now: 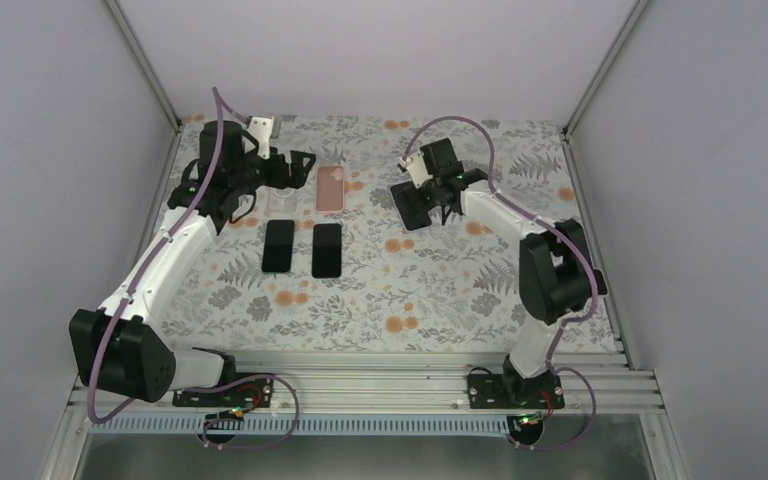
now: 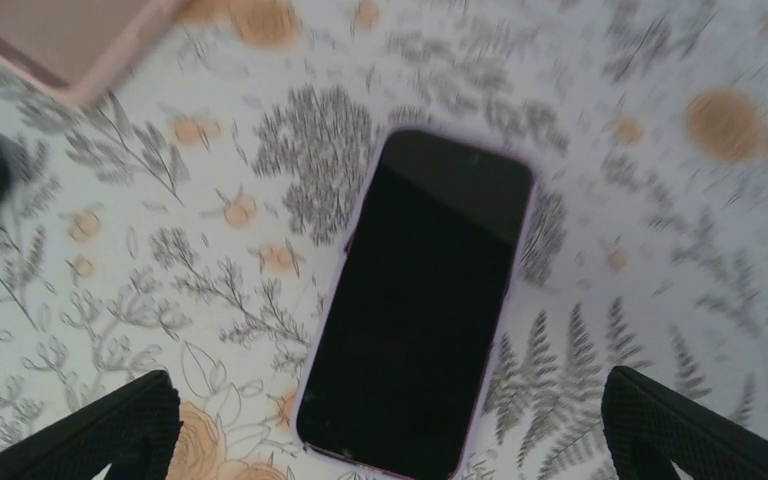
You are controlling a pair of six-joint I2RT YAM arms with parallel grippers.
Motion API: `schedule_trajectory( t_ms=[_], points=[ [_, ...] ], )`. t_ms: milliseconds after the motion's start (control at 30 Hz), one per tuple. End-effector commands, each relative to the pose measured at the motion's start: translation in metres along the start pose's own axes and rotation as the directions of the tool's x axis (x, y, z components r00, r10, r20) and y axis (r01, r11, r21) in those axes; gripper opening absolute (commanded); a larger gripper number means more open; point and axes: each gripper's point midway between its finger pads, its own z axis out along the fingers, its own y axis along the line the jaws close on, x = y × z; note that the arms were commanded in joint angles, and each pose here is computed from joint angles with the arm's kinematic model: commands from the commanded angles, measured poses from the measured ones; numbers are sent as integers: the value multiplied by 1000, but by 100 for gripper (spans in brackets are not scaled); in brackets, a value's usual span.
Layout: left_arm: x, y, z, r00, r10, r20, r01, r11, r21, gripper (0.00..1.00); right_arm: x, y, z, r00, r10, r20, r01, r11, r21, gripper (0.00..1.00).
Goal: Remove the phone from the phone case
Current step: Pick up the phone at the center of the board.
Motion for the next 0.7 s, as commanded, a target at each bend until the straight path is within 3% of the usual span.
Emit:
schedule_trajectory(
  t_ms=[0,667],
  points=[
    [-7,0,-5,999,-17,37,17,1000,18,100,18,3,18,994,70,-83,-75,995,-59,99],
    [-4,7,-3,998,-53,37,52,998,22,100,57,-2,85,973,86,-216,-93,995,-22,99]
  ],
)
